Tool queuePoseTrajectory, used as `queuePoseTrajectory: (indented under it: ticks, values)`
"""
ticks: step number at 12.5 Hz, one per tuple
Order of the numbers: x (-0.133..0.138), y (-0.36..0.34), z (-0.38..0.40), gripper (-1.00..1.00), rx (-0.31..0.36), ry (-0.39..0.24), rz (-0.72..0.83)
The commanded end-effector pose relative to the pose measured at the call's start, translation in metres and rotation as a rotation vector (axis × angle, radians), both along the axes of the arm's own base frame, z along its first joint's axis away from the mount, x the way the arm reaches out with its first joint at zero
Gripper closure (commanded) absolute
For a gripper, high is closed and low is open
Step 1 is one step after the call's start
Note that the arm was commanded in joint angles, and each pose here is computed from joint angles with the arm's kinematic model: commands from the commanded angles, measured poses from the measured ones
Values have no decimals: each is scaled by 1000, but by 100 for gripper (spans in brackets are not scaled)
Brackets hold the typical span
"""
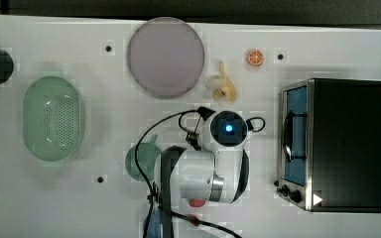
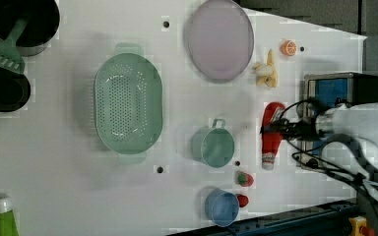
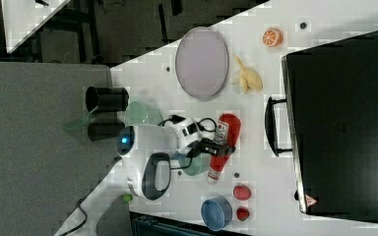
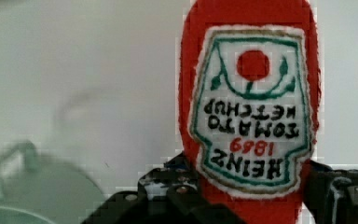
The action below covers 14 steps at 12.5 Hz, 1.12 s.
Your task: Pick ketchup from plate and place it on table.
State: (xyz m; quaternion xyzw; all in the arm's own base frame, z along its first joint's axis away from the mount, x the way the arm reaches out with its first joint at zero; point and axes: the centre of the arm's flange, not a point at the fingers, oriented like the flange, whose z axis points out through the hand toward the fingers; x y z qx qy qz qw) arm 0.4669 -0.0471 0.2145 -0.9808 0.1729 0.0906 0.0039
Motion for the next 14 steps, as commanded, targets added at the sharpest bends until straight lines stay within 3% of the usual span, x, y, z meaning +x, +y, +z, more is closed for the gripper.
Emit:
queuePoseTrajectory:
  ticks: [1,4,7,8,11,14]
  values:
    - [18,9,1,-21,0,-62,2]
    - [20,8,-24,-27,3,-78,-4]
    - [24,9,-16,-90,0,-110,0]
    - [25,11,-7,-100,-1,-115,3]
    - [47,14,54,-100,-18,-180,-68]
    - [73,22,147,-100,-39,-255,-299]
